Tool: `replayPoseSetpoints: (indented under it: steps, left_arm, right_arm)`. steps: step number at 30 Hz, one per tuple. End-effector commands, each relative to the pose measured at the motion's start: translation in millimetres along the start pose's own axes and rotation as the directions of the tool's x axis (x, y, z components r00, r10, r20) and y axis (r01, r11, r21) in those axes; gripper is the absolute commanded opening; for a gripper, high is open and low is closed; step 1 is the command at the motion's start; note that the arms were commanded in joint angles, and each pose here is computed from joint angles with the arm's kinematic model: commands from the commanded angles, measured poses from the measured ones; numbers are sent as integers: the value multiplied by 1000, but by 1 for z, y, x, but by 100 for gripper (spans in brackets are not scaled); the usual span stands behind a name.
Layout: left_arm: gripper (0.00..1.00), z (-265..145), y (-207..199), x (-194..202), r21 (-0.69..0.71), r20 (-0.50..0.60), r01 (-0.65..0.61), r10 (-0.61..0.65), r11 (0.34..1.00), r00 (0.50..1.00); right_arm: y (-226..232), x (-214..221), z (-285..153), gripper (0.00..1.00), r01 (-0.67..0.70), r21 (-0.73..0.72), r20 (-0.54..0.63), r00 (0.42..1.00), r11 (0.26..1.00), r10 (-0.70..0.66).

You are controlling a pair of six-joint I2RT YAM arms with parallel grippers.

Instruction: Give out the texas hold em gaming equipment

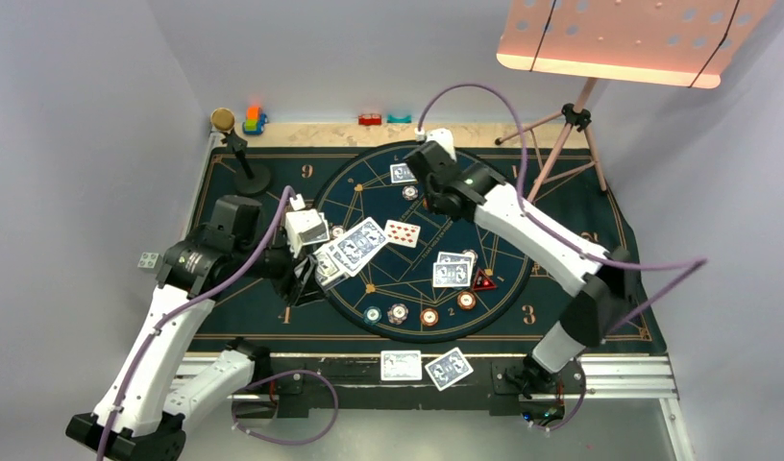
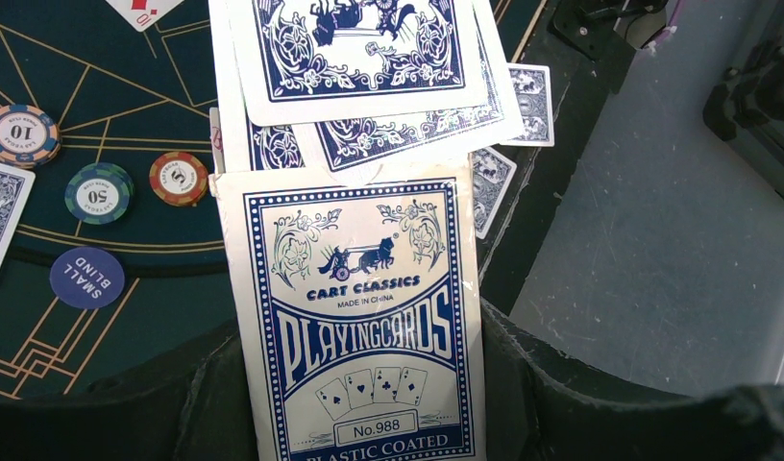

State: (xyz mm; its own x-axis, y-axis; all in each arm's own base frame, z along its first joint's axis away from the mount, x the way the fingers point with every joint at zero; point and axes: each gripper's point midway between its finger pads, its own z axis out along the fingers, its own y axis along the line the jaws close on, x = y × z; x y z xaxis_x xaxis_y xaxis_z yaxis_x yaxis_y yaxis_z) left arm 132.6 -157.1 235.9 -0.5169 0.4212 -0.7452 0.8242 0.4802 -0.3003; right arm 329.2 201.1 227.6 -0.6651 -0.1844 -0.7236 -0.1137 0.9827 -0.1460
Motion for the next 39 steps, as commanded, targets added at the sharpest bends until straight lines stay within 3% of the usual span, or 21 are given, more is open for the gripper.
replayPoseSetpoints:
  steps: [1,13,31,39]
  left_arm:
    - [0,-12,-13,-13,27,54,-68,67,997,996]
    - [0,-20,-31,-2,84,45,-91,87,992,995]
    - [0,-22,-42,-1,149,36,-93,89,984,995]
    - [0,-23,-43,-2,153,37,-96,92,984,995]
  right_arm:
    - [3,-10,24,0,92,131,17,995,987,-95]
    - [54,12,96,0,223,142,-80,974,964,-214]
    - [81,40,145,0,483,368,-161,875,795,-457]
    - [107,59,159,0,493,295,-168,870,819,-463]
